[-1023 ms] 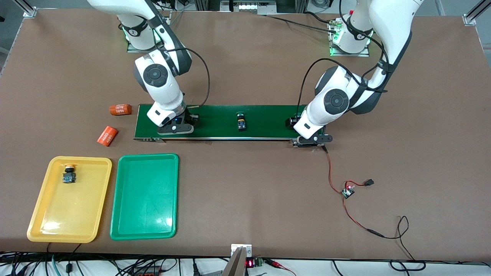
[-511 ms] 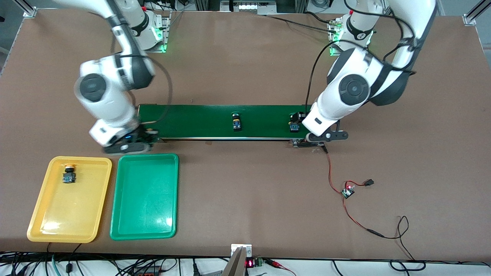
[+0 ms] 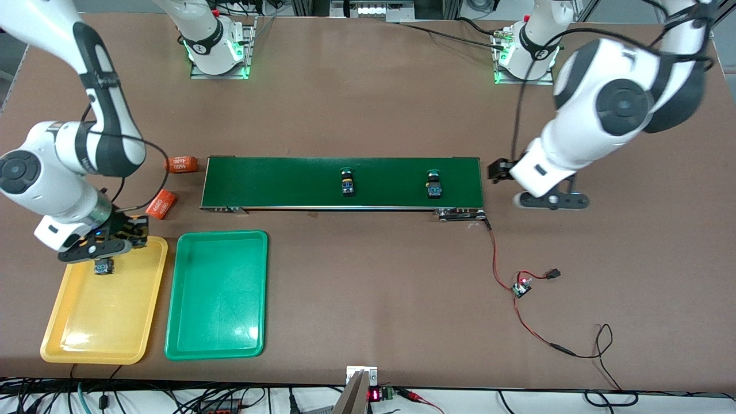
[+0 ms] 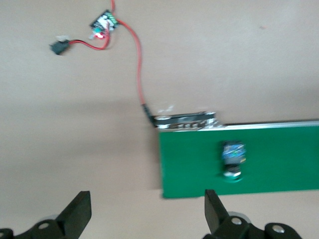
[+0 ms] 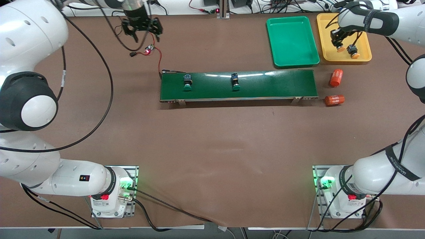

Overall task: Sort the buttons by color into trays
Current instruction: 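Carry the button into the yellow tray while the left gripper withdraws, then move the right gripper back to the belt end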

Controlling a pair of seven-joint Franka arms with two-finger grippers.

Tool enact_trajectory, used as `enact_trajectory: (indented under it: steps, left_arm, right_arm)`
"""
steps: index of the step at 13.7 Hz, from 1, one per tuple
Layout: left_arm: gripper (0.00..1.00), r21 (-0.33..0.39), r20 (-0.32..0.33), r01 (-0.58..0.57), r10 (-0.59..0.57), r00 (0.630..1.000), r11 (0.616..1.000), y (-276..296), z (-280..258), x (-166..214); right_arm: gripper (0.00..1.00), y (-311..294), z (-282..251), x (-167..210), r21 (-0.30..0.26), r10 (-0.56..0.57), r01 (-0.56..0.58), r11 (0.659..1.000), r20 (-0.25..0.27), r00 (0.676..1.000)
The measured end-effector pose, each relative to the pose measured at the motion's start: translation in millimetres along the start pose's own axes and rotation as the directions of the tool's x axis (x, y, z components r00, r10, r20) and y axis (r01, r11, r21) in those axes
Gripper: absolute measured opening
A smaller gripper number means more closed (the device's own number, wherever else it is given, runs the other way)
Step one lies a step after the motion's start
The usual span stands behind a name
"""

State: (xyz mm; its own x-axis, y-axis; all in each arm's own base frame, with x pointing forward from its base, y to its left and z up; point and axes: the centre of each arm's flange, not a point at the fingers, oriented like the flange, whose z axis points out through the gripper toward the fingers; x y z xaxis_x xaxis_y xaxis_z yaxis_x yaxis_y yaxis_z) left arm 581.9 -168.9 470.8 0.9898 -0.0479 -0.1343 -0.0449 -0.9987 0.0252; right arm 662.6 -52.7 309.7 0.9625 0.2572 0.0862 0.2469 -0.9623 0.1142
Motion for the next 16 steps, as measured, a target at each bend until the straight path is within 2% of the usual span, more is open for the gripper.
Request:
enact_trajectory:
  steps: [3, 6, 9, 11, 16]
  left_arm:
    - [1.00, 0.010, -0.003, -0.012, 0.012, 1.000, 1.000, -52.4, -25.4, -6.0]
    - [1.00, 0.010, -0.053, 0.048, -0.048, 0.997, 0.999, -102.9, -54.8, -13.5]
    - [1.00, 0.097, -0.081, 0.046, -0.038, 0.996, 0.994, -114.6, -72.3, -21.3]
    - [1.00, 0.121, -0.042, 0.037, -0.033, 0.999, 0.992, -110.9, -77.9, -32.5]
    - [1.00, 0.099, -0.040, 0.040, -0.036, 0.999, 0.994, -113.3, -83.0, -36.8]
  right_arm:
    - [0.33, 34.6, 50.9, -3.8, -0.036, -0.055, 0.053, 0.998, -0.070, 0.996]
    - [0.33, 52.9, 85.3, -7.9, -0.054, -0.081, 0.076, 0.996, -0.096, 0.992]
    - [0.33, 61.5, 94.2, -6.3, -0.062, -0.083, 0.076, 0.995, -0.107, 0.991]
    - [0.49, 61.6, 96.4, -5.2, -0.069, -0.083, 0.075, 0.995, -0.124, 0.989]
    - [0.99, 59.1, 94.8, -3.5, -0.068, -0.075, 0.066, 0.996, -0.134, 0.988]
